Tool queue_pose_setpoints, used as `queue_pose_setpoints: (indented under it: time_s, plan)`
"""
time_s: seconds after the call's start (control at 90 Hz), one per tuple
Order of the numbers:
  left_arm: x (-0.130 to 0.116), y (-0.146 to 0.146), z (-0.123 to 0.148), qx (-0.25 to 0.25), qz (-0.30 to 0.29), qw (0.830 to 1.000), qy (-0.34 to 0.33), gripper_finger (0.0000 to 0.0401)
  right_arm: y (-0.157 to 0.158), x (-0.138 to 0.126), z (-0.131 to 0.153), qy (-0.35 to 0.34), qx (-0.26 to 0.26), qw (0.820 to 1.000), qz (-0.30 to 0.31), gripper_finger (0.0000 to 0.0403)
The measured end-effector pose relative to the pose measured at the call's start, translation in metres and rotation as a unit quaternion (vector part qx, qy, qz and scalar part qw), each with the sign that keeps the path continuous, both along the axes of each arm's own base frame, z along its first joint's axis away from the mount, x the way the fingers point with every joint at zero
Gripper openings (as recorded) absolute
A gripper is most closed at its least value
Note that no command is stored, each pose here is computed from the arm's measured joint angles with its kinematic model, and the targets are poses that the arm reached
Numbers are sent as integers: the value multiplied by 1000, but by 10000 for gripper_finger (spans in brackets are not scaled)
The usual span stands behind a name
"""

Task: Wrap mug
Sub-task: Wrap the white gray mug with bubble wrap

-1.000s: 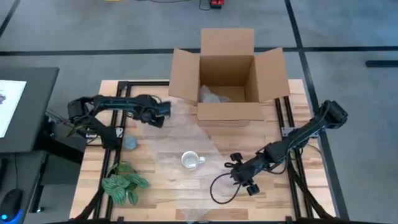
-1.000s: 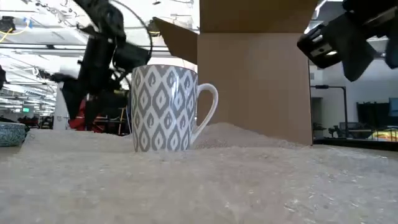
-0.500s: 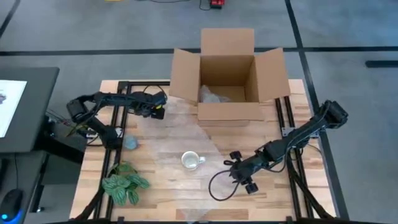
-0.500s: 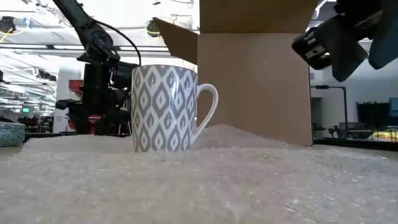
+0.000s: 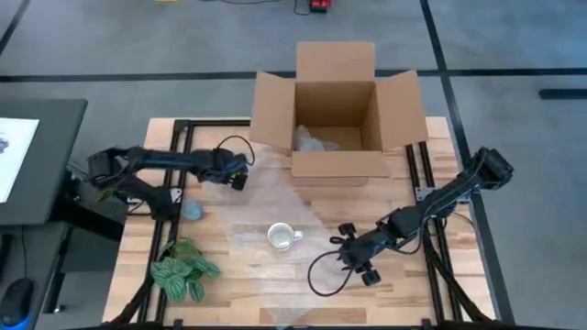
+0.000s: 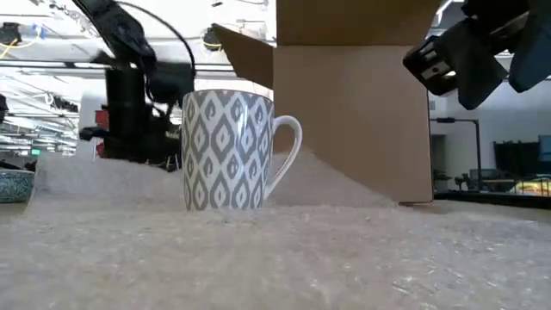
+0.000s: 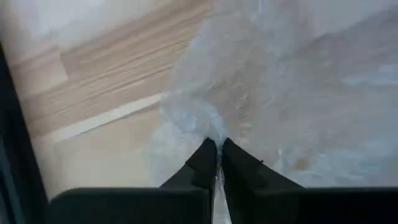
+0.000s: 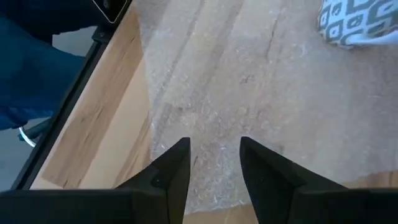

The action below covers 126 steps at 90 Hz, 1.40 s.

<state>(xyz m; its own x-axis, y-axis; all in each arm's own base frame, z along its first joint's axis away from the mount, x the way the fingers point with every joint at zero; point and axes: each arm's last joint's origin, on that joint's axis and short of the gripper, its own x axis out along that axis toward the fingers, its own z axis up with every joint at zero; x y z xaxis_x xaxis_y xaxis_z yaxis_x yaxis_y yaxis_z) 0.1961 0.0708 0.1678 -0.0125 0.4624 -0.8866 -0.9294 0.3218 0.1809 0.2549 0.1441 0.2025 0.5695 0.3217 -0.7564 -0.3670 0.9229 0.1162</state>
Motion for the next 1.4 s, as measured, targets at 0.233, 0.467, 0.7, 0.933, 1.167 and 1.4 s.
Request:
queue_pose_setpoints:
  time_s: [0.233,0.467,0.7,0.933,1.167,1.4]
  plan:
    - [1,-55,41,72,-73,982,-160,0,-1,2,1,-12,-1,1000,5,127]
    - [4,-108,70,139,-150,927,-316,0,-5,8,5,-36,6,999,1,127]
    - [17,-154,87,133,-259,859,-422,0,-4,8,5,-35,10,999,-4,127]
    - [15,-192,102,144,-353,792,-477,0,-3,8,5,-33,15,999,-8,127]
    - [4,-217,112,105,-375,751,-534,0,-2,7,5,-32,17,999,-8,127]
    - [15,-231,106,97,-381,729,-561,0,3,4,4,-33,10,999,3,127]
